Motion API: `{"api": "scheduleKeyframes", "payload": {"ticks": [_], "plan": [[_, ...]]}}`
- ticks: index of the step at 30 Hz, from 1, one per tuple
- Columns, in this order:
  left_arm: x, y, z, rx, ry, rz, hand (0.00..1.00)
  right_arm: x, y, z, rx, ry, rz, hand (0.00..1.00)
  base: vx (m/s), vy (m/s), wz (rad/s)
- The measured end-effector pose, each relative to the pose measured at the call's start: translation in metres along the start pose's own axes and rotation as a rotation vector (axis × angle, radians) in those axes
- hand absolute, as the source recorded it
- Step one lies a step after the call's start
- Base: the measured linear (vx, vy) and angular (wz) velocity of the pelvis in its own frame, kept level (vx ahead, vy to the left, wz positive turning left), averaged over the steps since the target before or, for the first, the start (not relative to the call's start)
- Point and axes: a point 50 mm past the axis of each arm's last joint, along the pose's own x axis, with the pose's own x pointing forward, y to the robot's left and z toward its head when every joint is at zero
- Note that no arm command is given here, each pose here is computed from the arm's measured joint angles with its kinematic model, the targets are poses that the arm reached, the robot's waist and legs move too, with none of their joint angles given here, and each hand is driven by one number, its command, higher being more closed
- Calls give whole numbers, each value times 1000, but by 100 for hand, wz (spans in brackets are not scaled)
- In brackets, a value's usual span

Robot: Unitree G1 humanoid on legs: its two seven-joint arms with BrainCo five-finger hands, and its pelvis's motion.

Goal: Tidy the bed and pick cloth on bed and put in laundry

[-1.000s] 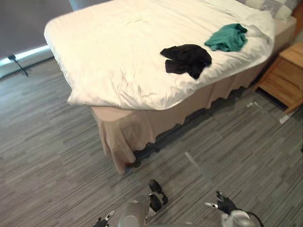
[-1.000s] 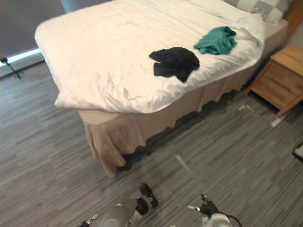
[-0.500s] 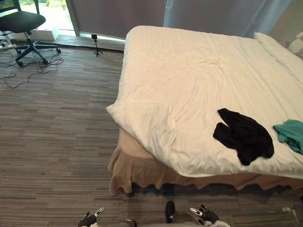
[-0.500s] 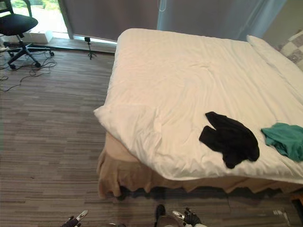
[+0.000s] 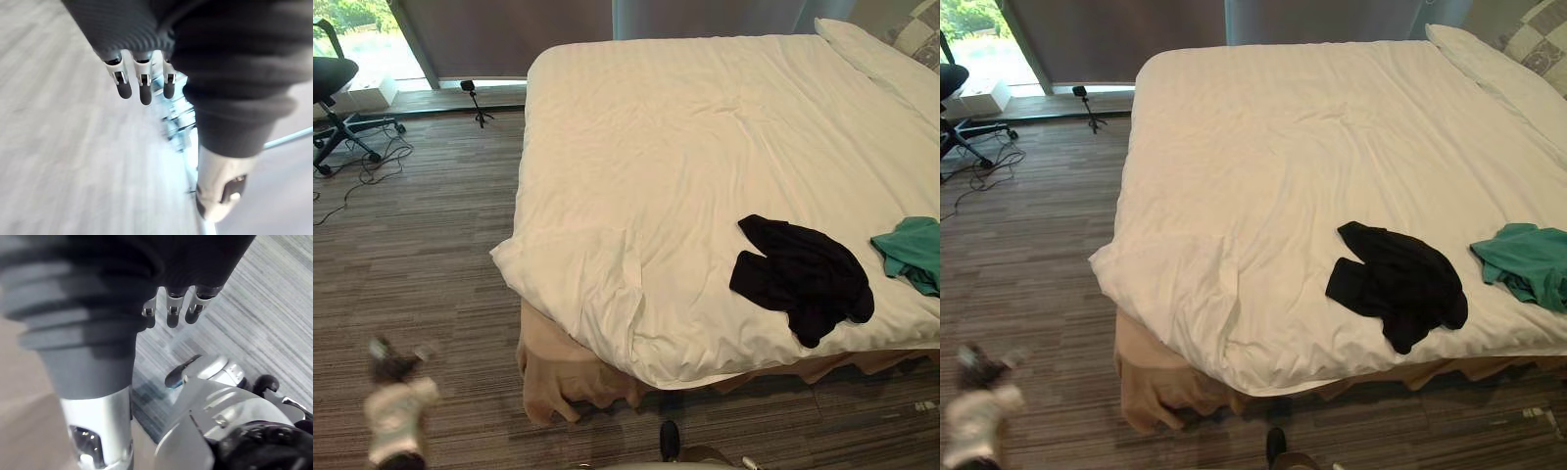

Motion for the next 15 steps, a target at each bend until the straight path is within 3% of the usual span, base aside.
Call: {"api": "scheduleKeyframes", "payload": {"ticks": [6,10,15], "plan": [[34,-35,87,-184,-309,-245,0,-1,1,5,-3,-33,4,0,-106,-67,-2],[33,-66,92,-144,-306,-412,0,-1,0,9,-14,-53,3,0,-104,-71,-16],[15,-128,69,-70,-159,-616,0,-1,2,12,-25,-82,3,0,-70,-34,-10]]}}
